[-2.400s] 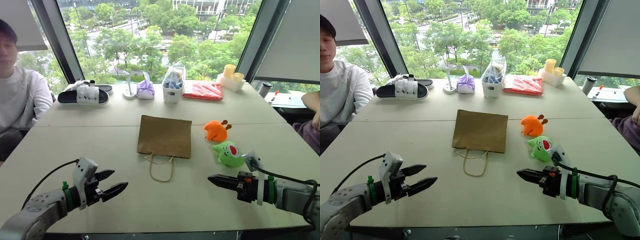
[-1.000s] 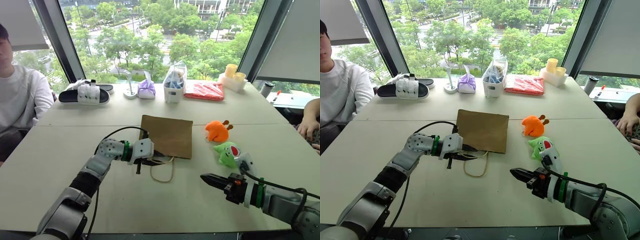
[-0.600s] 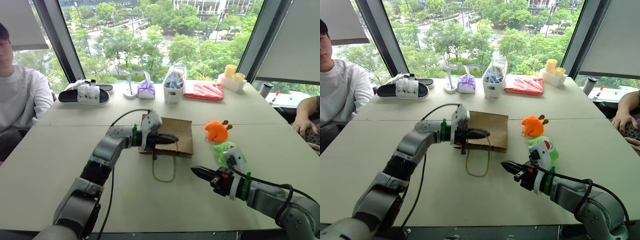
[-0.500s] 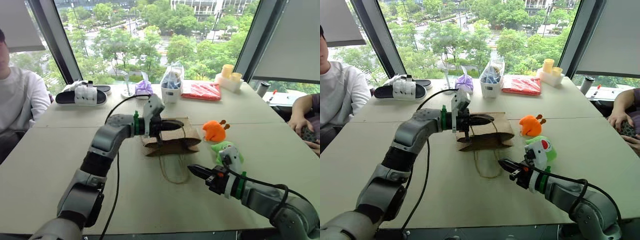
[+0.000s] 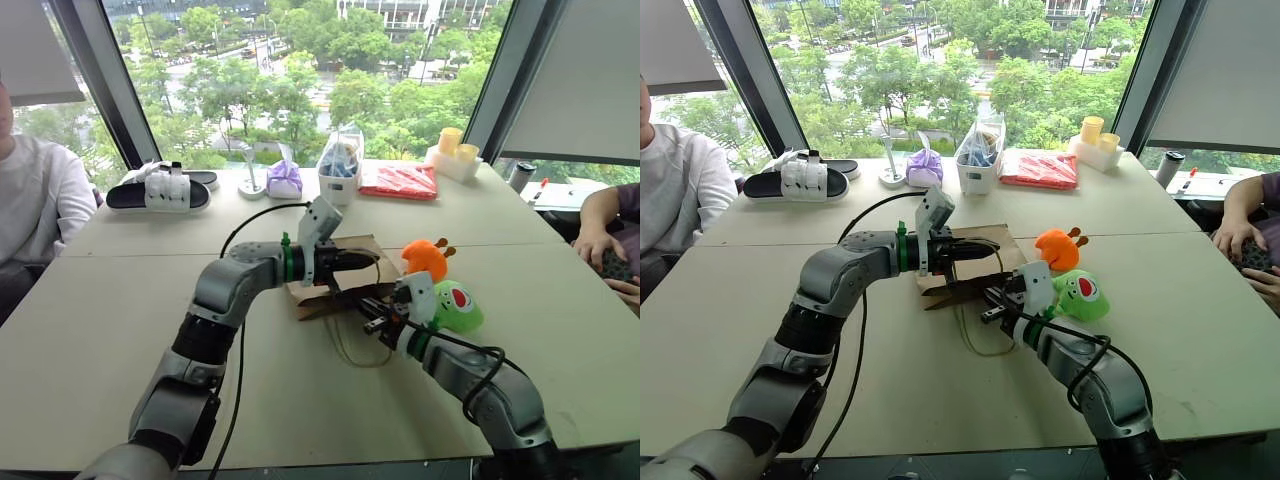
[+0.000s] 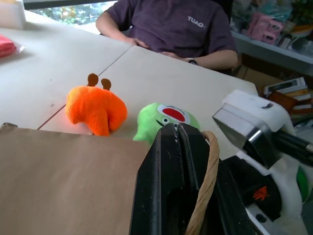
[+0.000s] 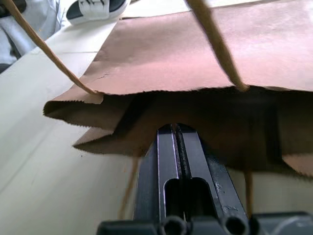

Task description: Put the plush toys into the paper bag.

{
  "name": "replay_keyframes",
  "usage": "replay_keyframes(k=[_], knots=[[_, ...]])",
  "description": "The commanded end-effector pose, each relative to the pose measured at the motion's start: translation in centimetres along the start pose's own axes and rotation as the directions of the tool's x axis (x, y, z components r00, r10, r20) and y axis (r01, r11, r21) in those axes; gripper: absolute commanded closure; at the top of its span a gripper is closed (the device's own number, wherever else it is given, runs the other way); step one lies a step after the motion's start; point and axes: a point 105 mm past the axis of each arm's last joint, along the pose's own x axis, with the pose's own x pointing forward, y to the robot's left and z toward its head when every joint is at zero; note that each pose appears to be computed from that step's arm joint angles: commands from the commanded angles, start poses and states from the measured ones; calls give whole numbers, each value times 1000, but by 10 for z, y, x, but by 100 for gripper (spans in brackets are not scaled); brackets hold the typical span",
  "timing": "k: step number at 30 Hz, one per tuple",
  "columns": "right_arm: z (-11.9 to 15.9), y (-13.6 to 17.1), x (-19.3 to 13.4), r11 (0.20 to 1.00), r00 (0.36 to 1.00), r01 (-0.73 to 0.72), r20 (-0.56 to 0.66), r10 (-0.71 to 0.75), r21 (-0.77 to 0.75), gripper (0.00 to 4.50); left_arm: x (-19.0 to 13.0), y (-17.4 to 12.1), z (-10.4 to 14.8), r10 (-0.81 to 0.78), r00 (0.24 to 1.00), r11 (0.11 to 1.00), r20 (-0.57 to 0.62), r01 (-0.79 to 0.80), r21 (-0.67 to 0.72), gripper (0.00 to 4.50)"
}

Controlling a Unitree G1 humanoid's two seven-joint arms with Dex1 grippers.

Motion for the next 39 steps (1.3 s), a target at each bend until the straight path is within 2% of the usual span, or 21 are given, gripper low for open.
replay_keyframes(k=[1, 7, 13, 17, 21, 25, 31, 36, 39], knots=[[8, -7, 13, 999, 999, 24, 45, -22, -37, 450, -7, -14, 24, -54, 993, 998, 101, 57, -31, 446], [-10, -12, 34, 995, 1000, 25, -1, -25, -94, 450, -16, -14, 32, -28, 989, 994, 148, 44, -101, 446], [-32, -7, 40, 991, 999, 8, -50, -15, -132, 450, -16, -13, 33, -1, 990, 997, 142, 12, -77, 446], [-47, -4, 40, 987, 996, 6, -90, -21, -162, 450, -13, -22, 40, -35, 985, 998, 170, 45, -51, 446], [-48, -5, 40, 985, 995, 11, -94, -27, -172, 450, -11, -47, 47, -145, 971, 988, 192, 153, -29, 446], [-49, -4, 40, 985, 995, 14, -94, -30, -172, 450, -11, -59, 50, -198, 960, 978, 198, 206, -21, 446], [-51, -5, 39, 985, 994, 17, -102, -35, -172, 450, -12, -56, 52, -187, 960, 979, 206, 199, -37, 446], [-53, -5, 38, 986, 993, 13, -111, -32, -169, 450, -14, -53, 65, -182, 946, 977, 267, 205, -60, 446], [-51, -5, 38, 986, 995, 12, -100, -29, -169, 450, -13, -44, 60, -137, 960, 986, 246, 155, -55, 446]])
